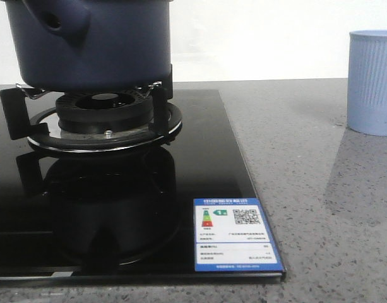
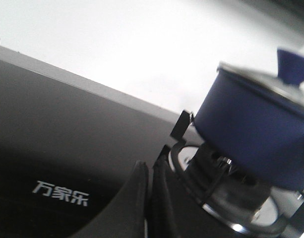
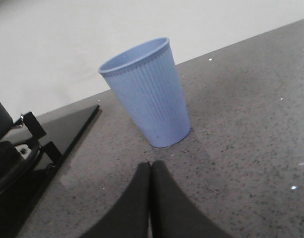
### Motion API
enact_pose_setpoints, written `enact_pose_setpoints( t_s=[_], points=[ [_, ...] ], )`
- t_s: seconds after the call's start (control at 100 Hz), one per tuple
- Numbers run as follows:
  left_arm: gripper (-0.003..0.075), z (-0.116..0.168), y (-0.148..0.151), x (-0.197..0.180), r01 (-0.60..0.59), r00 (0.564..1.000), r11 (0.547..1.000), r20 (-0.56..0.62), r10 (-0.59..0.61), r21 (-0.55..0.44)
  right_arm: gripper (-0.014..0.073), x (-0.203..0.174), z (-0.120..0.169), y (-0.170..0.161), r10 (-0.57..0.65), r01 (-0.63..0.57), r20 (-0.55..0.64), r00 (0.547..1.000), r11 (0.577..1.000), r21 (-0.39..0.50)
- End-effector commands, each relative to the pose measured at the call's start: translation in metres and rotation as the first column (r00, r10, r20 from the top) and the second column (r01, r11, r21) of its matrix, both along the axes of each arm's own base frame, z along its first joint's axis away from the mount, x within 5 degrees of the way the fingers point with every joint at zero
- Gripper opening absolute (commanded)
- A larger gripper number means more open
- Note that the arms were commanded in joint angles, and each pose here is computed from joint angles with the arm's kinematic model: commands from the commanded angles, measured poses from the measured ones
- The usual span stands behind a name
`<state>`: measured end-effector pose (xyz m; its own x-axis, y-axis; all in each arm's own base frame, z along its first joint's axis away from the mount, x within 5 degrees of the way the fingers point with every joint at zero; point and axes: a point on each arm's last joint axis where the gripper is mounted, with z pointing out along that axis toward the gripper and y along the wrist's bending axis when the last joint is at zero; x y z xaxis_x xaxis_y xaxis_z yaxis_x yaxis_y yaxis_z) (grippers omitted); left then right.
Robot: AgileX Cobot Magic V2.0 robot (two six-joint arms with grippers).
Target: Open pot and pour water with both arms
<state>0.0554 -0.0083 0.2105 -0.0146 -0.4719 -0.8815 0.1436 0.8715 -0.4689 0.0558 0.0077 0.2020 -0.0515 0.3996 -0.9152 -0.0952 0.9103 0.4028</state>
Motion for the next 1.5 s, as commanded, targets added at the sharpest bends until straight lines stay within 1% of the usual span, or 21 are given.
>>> enact_pose_setpoints(
  t_s=[0.0, 0.05, 0.15, 0.22, 0.29, 0.36, 0.47, 0.53, 0.63, 0.7, 0.8, 1.06, 1.12, 1.18, 1.211, 1.251, 1.311, 1.371, 1.401, 1.451, 1.491],
  points=[
    [-0.0016, 0.005, 0.005, -0.002, -0.038, 0.996, 0.99, 0.079, 0.05, -0.138, -0.0066, -0.001, 0.004, -0.004, -0.042, 0.033, 0.081, 0.996, 0.993, 0.113],
    [-0.0016, 0.008, 0.006, -0.002, -0.039, 0.995, 0.984, 0.088, 0.055, -0.174, -0.0066, -0.001, 0.005, -0.004, -0.043, 0.03, 0.084, 0.996, 0.989, 0.145],
    [-0.0016, 0.021, 0.007, -0.005, -0.032, 0.991, 0.98, 0.124, 0.057, -0.195, -0.0048, -0.003, 0.016, -0.003, -0.037, 0.021, 0.108, 0.993, 0.989, 0.148],
    [-0.0016, 0.036, 0.006, -0.009, -0.016, 0.986, 0.983, 0.159, 0.045, -0.182, -0.0048, -0.006, 0.029, -0.003, -0.034, 0.017, 0.144, 0.989, 0.993, 0.115],
    [-0.0016, 0.054, 0.004, -0.014, -0.005, 0.981, 0.994, 0.194, 0.026, -0.108, -0.0048, -0.009, 0.044, -0.002, -0.022, 0.016, 0.167, 0.986, 0.999, 0.041],
    [-0.0016, 0.075, 0.002, -0.018, -0.004, 0.978, 1.0, 0.209, 0.003, 0.008, -0.0048, -0.01, 0.059, -0.001, -0.006, 0.011, 0.16, 0.987, 0.999, -0.031],
    [-0.0016, 0.108, -0.001, -0.019, -0.009, 0.983, 0.981, 0.183, -0.027, 0.194, -0.0048, -0.005, 0.081, 0.001, 0.018, -0.007, 0.094, 0.995, 0.993, -0.116],
    [-0.0016, 0.125, -0.003, -0.016, 0.002, 0.986, 0.969, 0.161, -0.043, 0.247, -0.0048, 0.0, 0.091, 0.002, 0.027, -0.019, 0.046, 0.999, 0.987, -0.158],
    [-0.0016, 0.145, -0.006, -0.009, 0.031, 0.991, 0.956, 0.114, -0.067, 0.292, -0.0049, 0.011, 0.106, 0.005, 0.047, -0.058, -0.058, 0.997, 0.978, -0.201],
    [-0.0016, 0.158, -0.008, -0.002, 0.054, 0.994, 0.952, 0.079, -0.081, 0.3, -0.0049, 0.017, 0.116, 0.007, 0.068, -0.096, -0.113, 0.991, 0.957, -0.273],
    [-0.0016, 0.169, -0.011, 0.005, 0.092, 0.992, 0.948, 0.053, -0.113, 0.304, -0.0049, 0.023, 0.13, 0.009, 0.101, -0.142, -0.13, 0.986, 0.924, -0.356],
    [-0.0009, 0.175, -0.024, 0.025, 0.213, 0.974, 0.906, -0.006, -0.226, 0.365, -0.0032, 0.028, 0.138, 0.018, 0.197, -0.232, -0.133, 0.971, 0.907, -0.353],
    [0.0025, 0.175, -0.027, 0.028, 0.242, 0.967, 0.901, -0.014, -0.255, 0.36, 0.0026, 0.029, 0.138, 0.019, 0.206, -0.238, -0.126, 0.97, 0.906, -0.35],
    [0.0082, 0.174, -0.031, 0.032, 0.267, 0.96, 0.894, -0.022, -0.278, 0.359, 0.0151, 0.028, 0.139, 0.02, 0.213, -0.241, -0.12, 0.97, 0.91, -0.338],
    [0.0131, 0.174, -0.033, 0.033, 0.279, 0.956, 0.891, -0.02, -0.292, 0.358, 0.0193, 0.028, 0.139, 0.02, 0.213, -0.242, -0.12, 0.97, 0.91, -0.336],
    [0.0191, 0.174, -0.035, 0.036, 0.29, 0.953, 0.888, -0.019, -0.303, 0.357, 0.0288, 0.028, 0.14, 0.021, 0.219, -0.245, -0.117, 0.969, 0.915, -0.32],
    [0.0325, 0.174, -0.039, 0.04, 0.309, 0.946, 0.883, -0.014, -0.325, 0.354, 0.0366, 0.028, 0.14, 0.021, 0.222, -0.245, -0.11, 0.969, 0.92, -0.306],
    [0.0457, 0.175, -0.043, 0.044, 0.32, 0.94, 0.88, -0.003, -0.341, 0.351, 0.0408, 0.028, 0.142, 0.021, 0.224, -0.242, -0.095, 0.97, 0.927, -0.285],
    [0.0501, 0.176, -0.044, 0.045, 0.323, 0.938, 0.88, 0.004, -0.346, 0.349, 0.0413, 0.029, 0.143, 0.021, 0.223, -0.239, -0.087, 0.971, 0.93, -0.281],
    [0.0541, 0.176, -0.047, 0.049, 0.326, 0.935, 0.88, 0.017, -0.353, 0.346, 0.0413, 0.029, 0.144, 0.021, 0.219, -0.231, -0.074, 0.973, 0.932, -0.278],
    [0.054, 0.177, -0.05, 0.052, 0.33, 0.933, 0.879, 0.024, -0.36, 0.343, 0.0413, 0.029, 0.144, 0.021, 0.218, -0.229, -0.069, 0.974, 0.933, -0.278]
  ],
)
